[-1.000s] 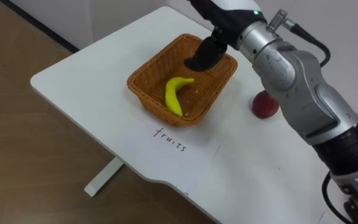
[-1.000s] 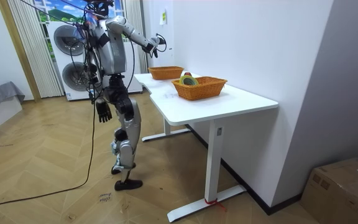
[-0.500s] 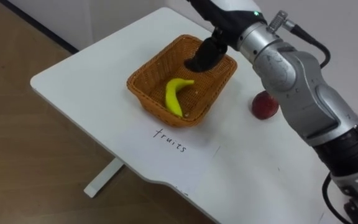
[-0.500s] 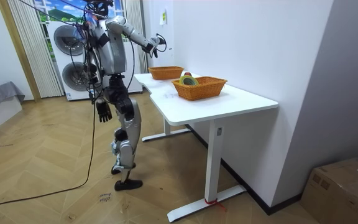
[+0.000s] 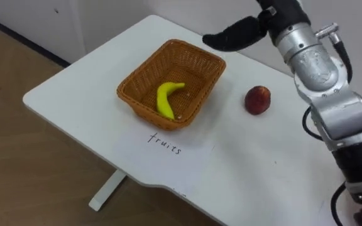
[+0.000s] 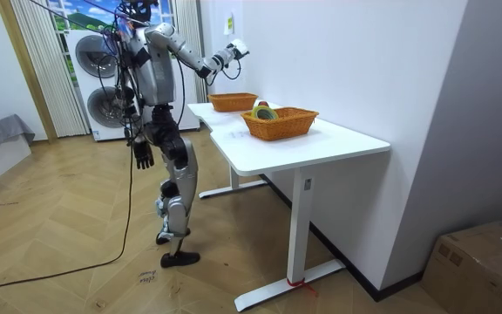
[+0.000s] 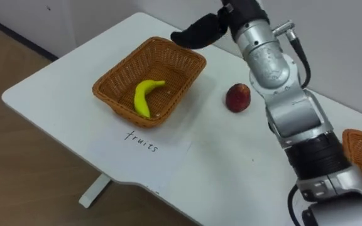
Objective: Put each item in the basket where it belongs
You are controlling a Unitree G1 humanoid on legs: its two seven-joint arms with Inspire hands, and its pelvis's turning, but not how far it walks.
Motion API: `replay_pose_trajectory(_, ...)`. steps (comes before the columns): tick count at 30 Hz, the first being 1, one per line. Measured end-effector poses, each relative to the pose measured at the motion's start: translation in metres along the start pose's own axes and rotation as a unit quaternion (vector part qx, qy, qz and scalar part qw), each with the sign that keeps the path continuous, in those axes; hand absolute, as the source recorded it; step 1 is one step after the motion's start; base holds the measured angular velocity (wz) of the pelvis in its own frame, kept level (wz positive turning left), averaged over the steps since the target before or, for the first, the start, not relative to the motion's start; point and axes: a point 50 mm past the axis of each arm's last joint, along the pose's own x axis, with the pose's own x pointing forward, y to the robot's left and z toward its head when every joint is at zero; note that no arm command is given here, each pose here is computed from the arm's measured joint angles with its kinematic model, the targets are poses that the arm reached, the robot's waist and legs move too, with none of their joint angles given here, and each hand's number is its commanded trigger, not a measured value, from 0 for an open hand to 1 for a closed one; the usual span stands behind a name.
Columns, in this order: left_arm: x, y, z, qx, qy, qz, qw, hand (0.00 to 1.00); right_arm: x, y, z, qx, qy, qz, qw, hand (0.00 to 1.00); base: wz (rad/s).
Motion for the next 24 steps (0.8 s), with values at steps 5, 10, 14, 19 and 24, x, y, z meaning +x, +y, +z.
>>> replay_pose_trajectory(5,-0.002,-0.013,-0.003,-0.001,0.007,-0.017,1.000,0.00,-0.006,-0.008,-0.018,0.028,0.036,-0.040,0.998,0.00,0.01)
replay_pose_trajectory(10,-0.002,-0.012,-0.002,0.002,0.005,-0.017,1.000,0.00,-0.008,-0.017,-0.032,0.051,0.069,-0.083,0.993,0.00,-0.03)
replay_pose_trajectory(14,-0.003,-0.012,0.001,0.002,-0.001,-0.016,1.000,0.00,-0.008,-0.021,-0.033,0.063,0.072,-0.106,0.990,0.00,-0.01)
replay_pose_trajectory(19,-0.002,-0.011,0.004,0.020,-0.009,-0.012,1.000,0.00,-0.017,-0.020,-0.046,0.074,0.096,-0.118,0.986,0.00,0.00)
replay_pose_trajectory(24,-0.002,-0.011,0.004,0.021,-0.010,-0.013,1.000,0.00,-0.020,-0.023,-0.056,0.069,0.119,-0.138,0.981,0.00,0.01)
